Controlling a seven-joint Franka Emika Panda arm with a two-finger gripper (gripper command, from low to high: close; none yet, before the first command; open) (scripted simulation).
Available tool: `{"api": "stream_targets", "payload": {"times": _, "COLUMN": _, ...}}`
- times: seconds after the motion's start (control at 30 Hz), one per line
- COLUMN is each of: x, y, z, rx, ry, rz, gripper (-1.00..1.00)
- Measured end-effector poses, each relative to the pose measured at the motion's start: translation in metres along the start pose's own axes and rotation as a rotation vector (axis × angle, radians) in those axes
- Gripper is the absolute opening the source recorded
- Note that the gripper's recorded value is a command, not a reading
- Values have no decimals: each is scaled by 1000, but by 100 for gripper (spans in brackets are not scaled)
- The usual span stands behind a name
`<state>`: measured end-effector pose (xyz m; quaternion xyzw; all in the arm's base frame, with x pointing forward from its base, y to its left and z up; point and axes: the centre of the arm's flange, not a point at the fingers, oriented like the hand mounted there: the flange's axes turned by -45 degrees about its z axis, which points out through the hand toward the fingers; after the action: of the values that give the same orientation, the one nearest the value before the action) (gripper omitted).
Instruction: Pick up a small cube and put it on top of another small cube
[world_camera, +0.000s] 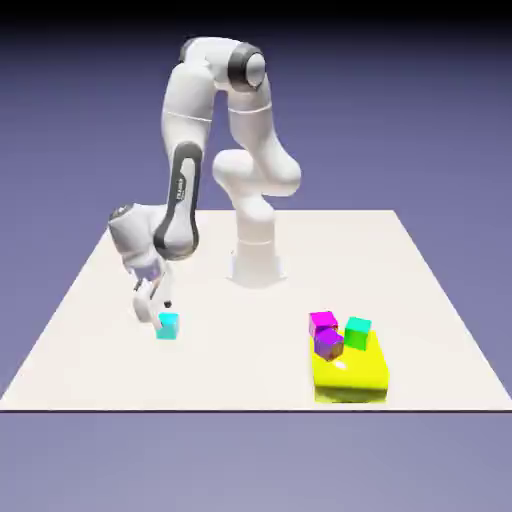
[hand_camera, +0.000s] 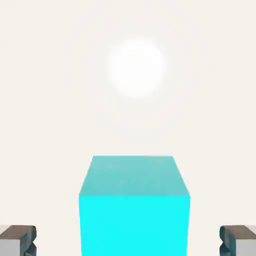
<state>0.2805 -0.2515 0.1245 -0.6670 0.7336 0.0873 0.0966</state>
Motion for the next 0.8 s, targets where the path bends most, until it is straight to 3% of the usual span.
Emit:
{"api": "stream_targets", "payload": {"times": 0.03, "x": 0, "y": 0, "z": 4, "rx": -1, "ry": 0, "rz": 1, "gripper": -100}}
{"api": "stream_targets", "payload": {"times": 0.37, "x": -5, "y": 0, "z": -66, "rx": 0, "ry": 0, "rz": 1, "gripper": -100}}
{"api": "stream_targets", "payload": {"times": 0.57, "x": -142, "y": -105, "z": -68, "rx": -153, "ry": -25, "rz": -770, "gripper": -100}}
{"api": "stream_targets", "payload": {"times": 0.8, "x": -332, "y": -146, "z": -73, "rx": -374, "ry": -31, "rz": -1606, "gripper": -100}}
